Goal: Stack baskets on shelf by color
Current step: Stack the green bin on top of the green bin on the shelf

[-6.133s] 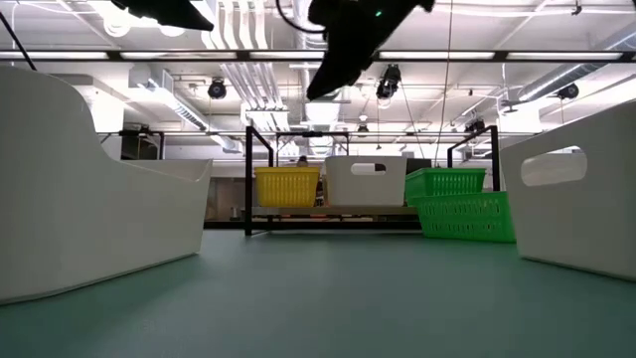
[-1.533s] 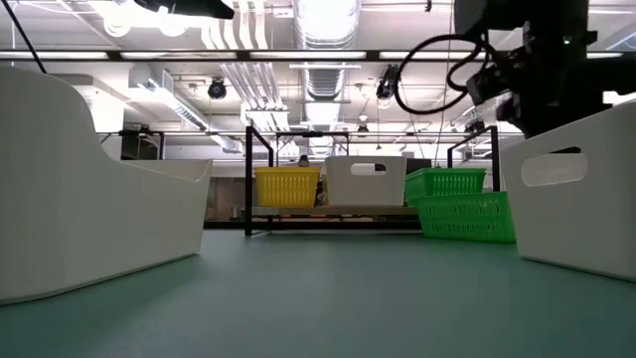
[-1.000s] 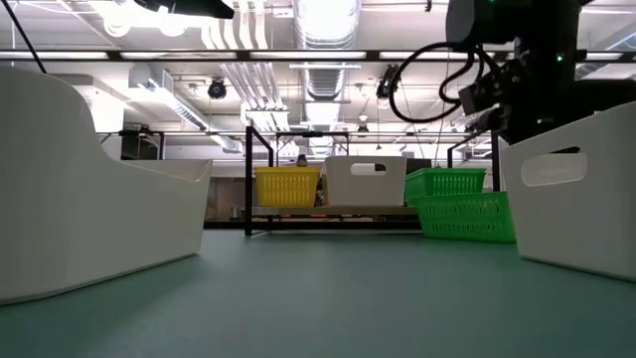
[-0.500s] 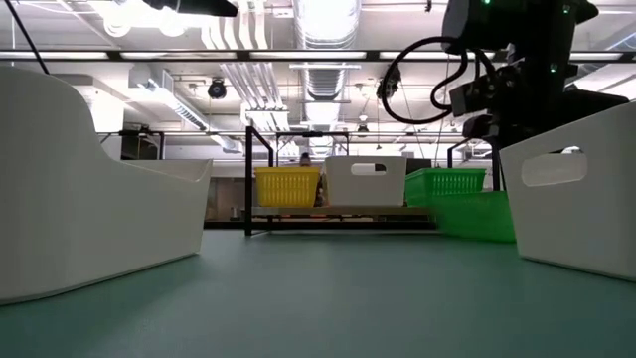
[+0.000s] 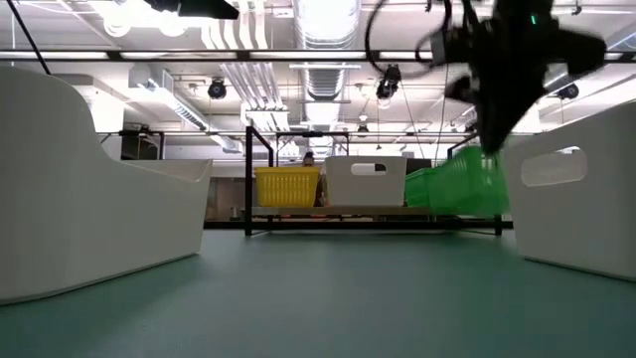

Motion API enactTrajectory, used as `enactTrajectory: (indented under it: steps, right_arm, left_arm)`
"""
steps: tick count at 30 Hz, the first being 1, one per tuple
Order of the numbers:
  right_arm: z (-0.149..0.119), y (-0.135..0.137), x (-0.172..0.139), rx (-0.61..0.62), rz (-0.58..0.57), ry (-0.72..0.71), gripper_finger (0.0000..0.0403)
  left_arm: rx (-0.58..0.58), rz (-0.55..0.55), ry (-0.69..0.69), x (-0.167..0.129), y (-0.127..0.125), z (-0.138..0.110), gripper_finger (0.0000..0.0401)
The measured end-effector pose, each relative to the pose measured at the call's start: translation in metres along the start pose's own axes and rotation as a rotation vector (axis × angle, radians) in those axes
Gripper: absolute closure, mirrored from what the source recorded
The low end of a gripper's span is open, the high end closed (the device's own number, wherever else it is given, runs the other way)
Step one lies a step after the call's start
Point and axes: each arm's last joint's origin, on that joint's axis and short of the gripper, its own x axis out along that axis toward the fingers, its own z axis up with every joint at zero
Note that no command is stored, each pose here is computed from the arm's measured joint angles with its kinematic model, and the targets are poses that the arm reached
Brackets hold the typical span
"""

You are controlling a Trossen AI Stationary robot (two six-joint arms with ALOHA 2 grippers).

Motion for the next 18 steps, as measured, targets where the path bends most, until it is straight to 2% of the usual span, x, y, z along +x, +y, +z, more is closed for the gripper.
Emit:
enactTrajectory:
  steps: [7,10,14,18]
  right_arm:
    - [0.024,-0.001,-0.063,-0.006,0.002,-0.083,0.0392]
    - [0.027,-0.005,-0.085,-0.007,-0.066,-0.092,0.0392]
    - [0.025,-0.019,-0.100,-0.021,-0.194,-0.061,0.0392]
    - [0.025,-0.042,-0.100,-0.035,-0.228,-0.044,0.0392]
  left_arm:
    - [0.001,0.000,0.001,0.000,0.000,0.000,0.0198]
    - [0.001,0.000,0.001,0.000,0.000,0.000,0.0198]
    - [0.002,0.000,0.001,0.000,0.000,0.000,0.0198]
    - [0.016,0.000,0.001,0.000,0.000,0.000,0.0198]
